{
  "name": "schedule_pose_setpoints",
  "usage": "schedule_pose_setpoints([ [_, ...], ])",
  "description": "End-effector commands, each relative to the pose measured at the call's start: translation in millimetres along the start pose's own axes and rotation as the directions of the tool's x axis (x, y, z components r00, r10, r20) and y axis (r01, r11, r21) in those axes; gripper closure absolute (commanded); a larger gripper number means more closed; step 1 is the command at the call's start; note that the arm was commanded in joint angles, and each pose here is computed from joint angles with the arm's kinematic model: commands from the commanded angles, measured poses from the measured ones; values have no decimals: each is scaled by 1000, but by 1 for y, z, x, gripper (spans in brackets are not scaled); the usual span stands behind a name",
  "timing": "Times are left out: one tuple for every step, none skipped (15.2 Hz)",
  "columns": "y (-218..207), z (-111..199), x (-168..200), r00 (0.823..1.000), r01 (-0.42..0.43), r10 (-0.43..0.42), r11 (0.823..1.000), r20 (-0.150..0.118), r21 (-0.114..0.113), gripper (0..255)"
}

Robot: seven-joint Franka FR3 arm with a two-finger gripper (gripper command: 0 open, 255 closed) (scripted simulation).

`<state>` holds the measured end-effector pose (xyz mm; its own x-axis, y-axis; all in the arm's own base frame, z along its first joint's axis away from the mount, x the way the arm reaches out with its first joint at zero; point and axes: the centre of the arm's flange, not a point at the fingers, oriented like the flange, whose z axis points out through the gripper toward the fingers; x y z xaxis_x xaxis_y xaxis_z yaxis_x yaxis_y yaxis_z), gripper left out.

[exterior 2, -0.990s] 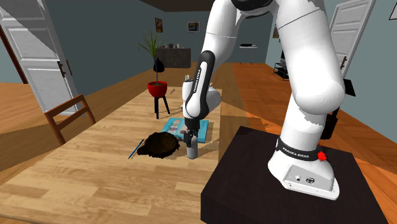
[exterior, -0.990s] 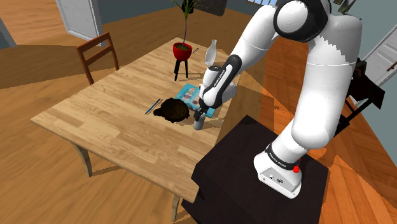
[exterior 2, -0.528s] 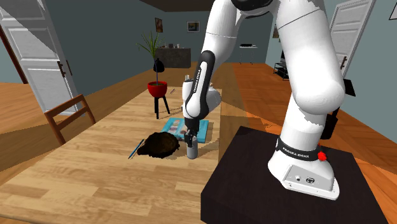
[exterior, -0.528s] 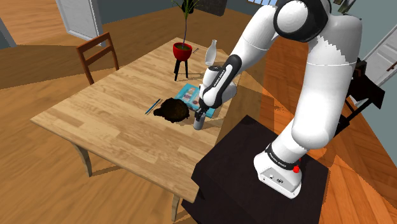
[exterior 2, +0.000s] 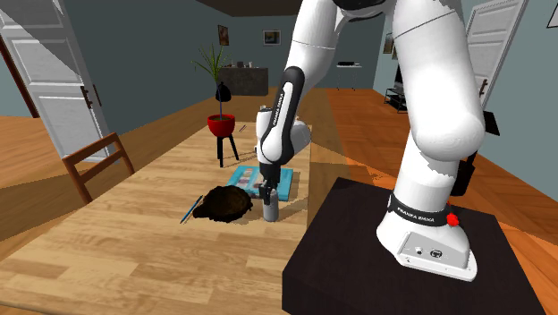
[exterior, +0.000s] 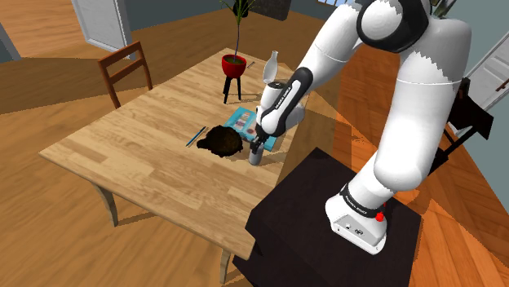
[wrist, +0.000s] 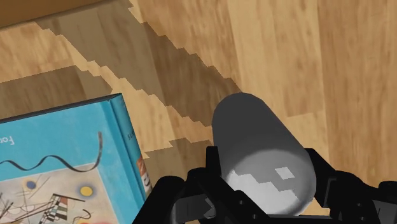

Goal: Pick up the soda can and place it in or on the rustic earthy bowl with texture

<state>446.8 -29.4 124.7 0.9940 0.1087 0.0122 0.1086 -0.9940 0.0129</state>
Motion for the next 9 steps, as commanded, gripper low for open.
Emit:
schedule_pose_setpoints([
  [1,-10,1,1000,0,0,1000,0,0,255],
  [1,-15,1,1000,0,0,1000,0,0,255],
  [1,-20,1,1000,0,0,1000,0,0,255],
  [1,-26,1,1000,0,0,1000,0,0,255],
  [1,-31,1,1000,0,0,1000,0,0,255],
  [1,-36,1,1000,0,0,1000,0,0,255],
  [1,-41,1,1000,0,0,1000,0,0,255],
  [1,-47,2,1000,0,0,1000,0,0,255],
  [1,-52,2,1000,0,0,1000,0,0,255],
])
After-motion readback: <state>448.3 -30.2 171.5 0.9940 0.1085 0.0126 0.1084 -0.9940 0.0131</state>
